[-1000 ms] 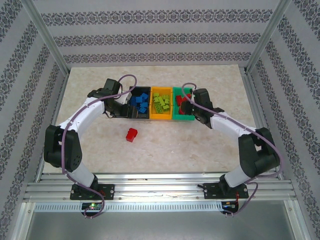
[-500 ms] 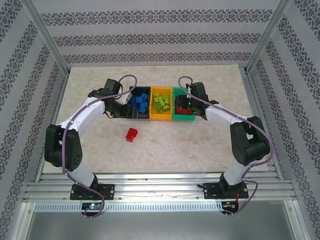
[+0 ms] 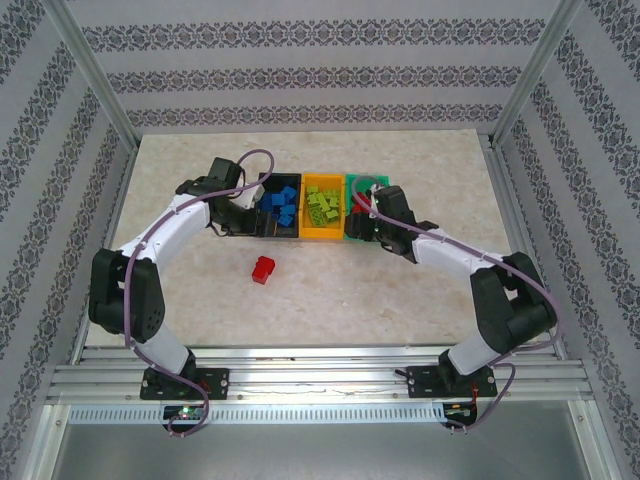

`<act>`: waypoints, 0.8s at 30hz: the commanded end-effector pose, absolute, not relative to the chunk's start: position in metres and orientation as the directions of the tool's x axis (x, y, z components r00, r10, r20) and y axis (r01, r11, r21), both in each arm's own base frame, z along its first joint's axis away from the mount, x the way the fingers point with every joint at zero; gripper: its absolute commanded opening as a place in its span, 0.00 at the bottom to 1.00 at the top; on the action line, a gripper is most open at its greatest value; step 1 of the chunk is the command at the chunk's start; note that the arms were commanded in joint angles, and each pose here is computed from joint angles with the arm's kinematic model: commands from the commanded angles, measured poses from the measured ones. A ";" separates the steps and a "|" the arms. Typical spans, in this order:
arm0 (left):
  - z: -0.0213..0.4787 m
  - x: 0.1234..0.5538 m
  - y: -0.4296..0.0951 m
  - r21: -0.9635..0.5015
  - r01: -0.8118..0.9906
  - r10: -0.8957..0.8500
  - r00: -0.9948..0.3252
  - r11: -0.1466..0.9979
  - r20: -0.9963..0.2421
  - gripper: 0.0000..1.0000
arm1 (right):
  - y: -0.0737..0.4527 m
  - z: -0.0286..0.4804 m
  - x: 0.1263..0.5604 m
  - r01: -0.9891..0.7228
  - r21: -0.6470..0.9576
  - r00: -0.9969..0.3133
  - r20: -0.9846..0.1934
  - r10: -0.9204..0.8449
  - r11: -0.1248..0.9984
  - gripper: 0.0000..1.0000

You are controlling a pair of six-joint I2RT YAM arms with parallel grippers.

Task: Sort the legos into containers by color
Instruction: Place the lego in the container, then pick up the lego from the center of the table.

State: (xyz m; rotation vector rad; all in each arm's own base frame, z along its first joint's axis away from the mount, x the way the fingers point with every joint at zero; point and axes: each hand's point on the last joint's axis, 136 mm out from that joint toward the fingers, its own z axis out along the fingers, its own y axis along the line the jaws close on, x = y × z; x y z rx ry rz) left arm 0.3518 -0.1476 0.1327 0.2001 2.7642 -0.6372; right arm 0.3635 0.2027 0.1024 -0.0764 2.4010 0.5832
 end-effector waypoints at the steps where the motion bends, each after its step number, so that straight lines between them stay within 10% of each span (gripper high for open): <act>1: 0.150 0.353 -0.150 -0.454 0.189 0.028 -0.941 0.871 -0.337 0.64 | 0.203 0.104 0.355 -0.195 0.378 -0.768 -0.633 0.099 0.905 0.57; 24: 0.096 0.271 -0.116 -0.364 0.017 -0.032 -0.991 0.931 -0.128 0.63 | 0.199 0.089 0.339 -0.227 0.321 -0.752 -0.657 0.044 0.919 0.58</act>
